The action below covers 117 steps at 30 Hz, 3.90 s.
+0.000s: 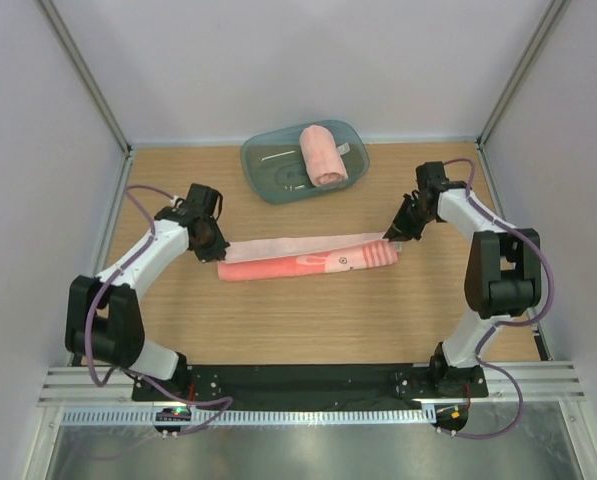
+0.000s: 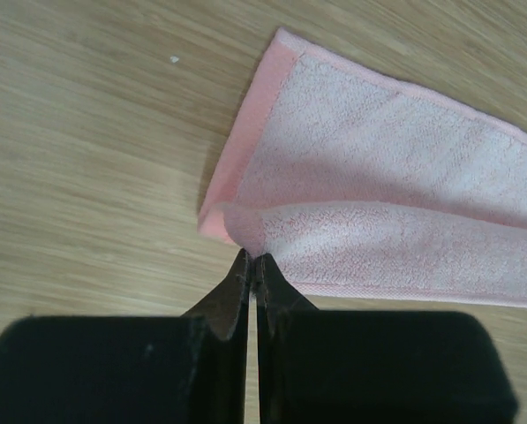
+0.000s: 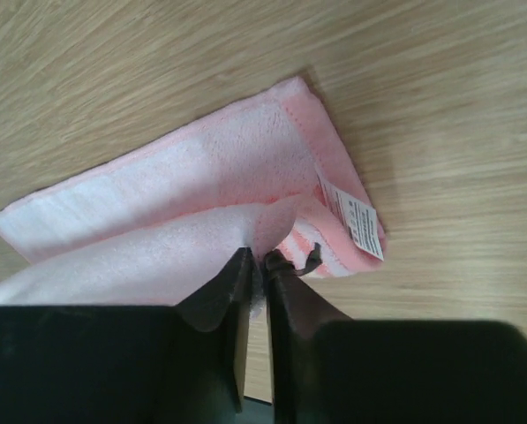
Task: Roll the towels
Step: Fold the towel
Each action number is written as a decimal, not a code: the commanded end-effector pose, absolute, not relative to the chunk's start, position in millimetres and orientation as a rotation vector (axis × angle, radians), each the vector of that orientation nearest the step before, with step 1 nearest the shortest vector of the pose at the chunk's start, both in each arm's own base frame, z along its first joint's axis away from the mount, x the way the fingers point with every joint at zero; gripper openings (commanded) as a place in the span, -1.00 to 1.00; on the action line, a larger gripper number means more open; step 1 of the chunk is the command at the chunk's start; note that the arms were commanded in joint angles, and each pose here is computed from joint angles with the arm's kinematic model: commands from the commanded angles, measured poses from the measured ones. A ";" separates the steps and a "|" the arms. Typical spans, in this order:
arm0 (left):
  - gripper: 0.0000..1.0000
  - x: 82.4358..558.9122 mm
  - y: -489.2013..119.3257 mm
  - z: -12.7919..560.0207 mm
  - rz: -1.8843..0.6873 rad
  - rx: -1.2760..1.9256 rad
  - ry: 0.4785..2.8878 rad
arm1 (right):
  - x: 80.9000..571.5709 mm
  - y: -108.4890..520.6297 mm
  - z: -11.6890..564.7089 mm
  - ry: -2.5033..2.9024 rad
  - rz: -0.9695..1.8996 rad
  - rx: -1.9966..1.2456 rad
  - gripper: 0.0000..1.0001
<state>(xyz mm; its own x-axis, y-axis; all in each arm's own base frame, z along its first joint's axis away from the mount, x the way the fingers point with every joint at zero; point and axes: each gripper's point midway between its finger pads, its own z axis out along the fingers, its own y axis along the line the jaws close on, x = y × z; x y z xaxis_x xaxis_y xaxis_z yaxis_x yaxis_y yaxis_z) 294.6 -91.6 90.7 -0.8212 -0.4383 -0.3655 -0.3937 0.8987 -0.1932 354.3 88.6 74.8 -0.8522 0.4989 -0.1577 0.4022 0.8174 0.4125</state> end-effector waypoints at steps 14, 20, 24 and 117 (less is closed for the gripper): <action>-0.05 372.5 -82.6 117.6 -0.107 -0.609 2.639 | 430.5 56.8 128.1 2.537 0.364 0.754 0.57; -0.06 353.4 -70.5 114.4 -0.056 -0.629 2.617 | 405.0 48.7 153.9 2.466 0.332 0.713 0.57; -0.14 333.1 -79.4 106.2 -0.139 -0.630 2.622 | 370.6 65.5 123.8 2.525 0.445 0.663 0.45; -0.15 241.5 -73.8 168.8 -0.259 -0.314 2.433 | 307.4 373.5 172.7 2.432 0.642 -0.176 0.99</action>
<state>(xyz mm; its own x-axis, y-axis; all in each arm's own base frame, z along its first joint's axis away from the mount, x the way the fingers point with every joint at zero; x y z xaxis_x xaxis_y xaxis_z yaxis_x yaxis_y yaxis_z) 230.6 -70.9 158.9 -0.7699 -0.2703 -0.5781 -0.1494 0.9571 -0.2484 279.9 393.5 104.6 -0.8591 -0.1300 -0.4950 -0.3012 0.9104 0.2835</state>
